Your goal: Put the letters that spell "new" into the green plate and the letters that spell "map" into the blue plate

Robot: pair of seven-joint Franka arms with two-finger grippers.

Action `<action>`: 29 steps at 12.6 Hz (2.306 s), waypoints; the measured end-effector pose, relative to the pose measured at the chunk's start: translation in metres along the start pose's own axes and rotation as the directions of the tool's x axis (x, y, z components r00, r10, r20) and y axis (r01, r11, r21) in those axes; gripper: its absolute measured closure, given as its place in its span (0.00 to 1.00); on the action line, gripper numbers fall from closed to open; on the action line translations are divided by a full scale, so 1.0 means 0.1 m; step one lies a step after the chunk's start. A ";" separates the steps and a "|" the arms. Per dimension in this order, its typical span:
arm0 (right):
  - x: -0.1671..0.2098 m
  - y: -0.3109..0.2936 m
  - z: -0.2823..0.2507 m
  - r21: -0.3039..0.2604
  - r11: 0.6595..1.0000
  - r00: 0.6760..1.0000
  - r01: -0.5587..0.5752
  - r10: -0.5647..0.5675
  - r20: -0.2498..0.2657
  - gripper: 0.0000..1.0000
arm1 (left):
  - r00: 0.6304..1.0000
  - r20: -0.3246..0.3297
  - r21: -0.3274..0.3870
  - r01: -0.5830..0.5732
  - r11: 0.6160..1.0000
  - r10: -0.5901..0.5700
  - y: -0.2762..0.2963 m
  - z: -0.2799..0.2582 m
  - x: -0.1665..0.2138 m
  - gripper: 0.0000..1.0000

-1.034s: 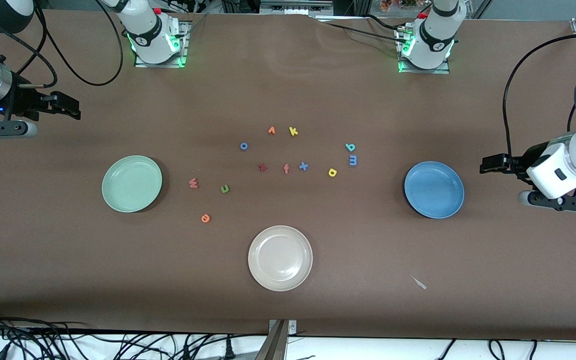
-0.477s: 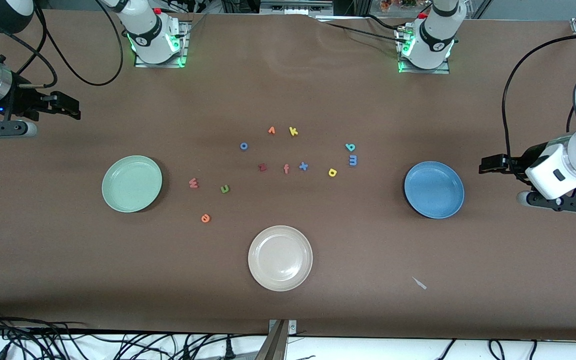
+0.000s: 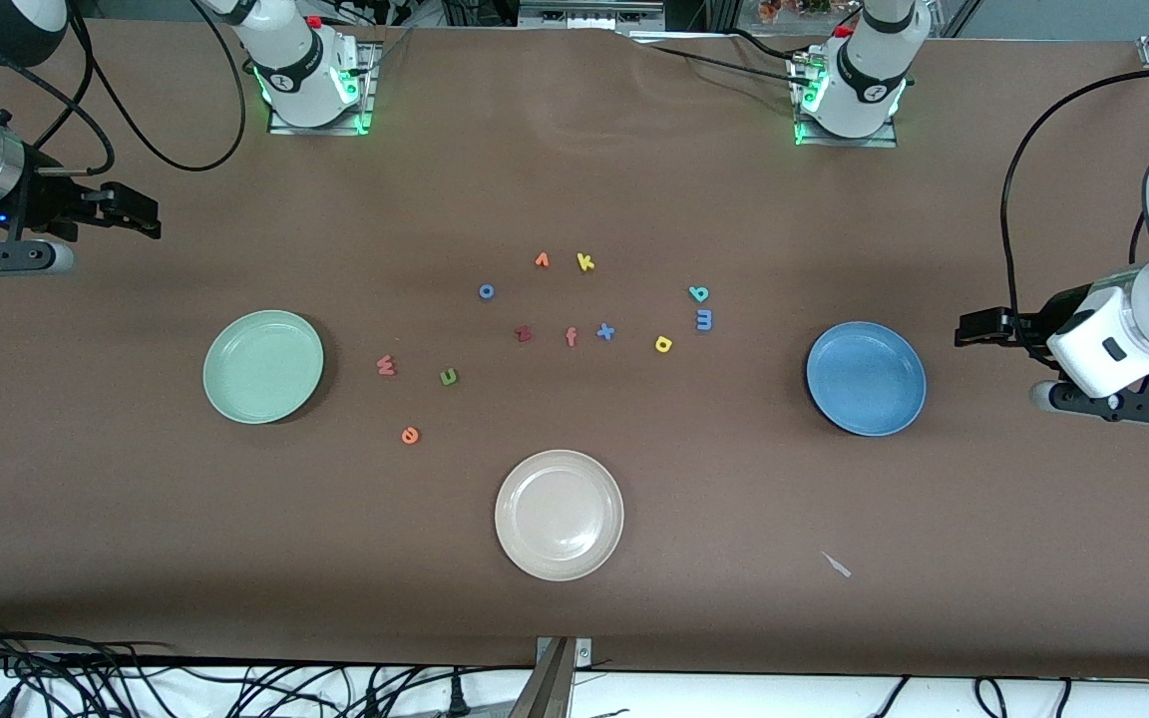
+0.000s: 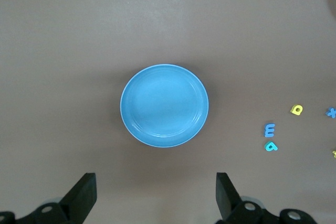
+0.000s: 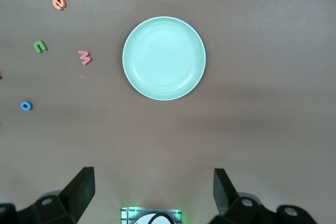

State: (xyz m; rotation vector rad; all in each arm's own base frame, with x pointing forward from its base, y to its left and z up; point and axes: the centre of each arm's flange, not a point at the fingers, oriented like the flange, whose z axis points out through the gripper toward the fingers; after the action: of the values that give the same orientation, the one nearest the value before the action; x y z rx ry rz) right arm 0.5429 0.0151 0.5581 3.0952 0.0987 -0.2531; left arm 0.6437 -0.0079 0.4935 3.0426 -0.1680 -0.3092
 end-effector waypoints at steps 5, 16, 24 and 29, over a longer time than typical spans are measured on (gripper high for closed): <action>0.00 0.00 0.00 0.000 1.000 1.000 0.001 -0.001 0.000 0.00 | 1.000 0.000 0.001 -0.002 1.000 0.002 0.02 0.00 0.00 0.00; 0.00 0.00 0.00 0.000 1.000 1.000 0.001 -0.001 -0.002 0.00 | 1.000 0.001 0.000 -0.002 1.000 0.002 0.02 0.01 0.01 0.00; 0.04 -0.01 -0.04 0.001 1.000 0.999 0.001 -0.001 -0.038 0.00 | 1.000 0.005 0.000 -0.002 1.000 0.002 0.02 0.03 0.02 0.00; 0.05 -0.01 -0.04 0.002 1.000 0.999 0.001 -0.001 -0.043 0.00 | 1.000 0.004 0.000 -0.002 1.000 0.002 0.02 0.03 0.02 0.00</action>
State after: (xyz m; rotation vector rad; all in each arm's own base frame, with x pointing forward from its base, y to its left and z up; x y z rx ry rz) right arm 0.5479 0.0165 0.5614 3.1030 0.1019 -0.1867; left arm 0.6446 -0.0100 0.4903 3.0418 -0.1711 -0.3157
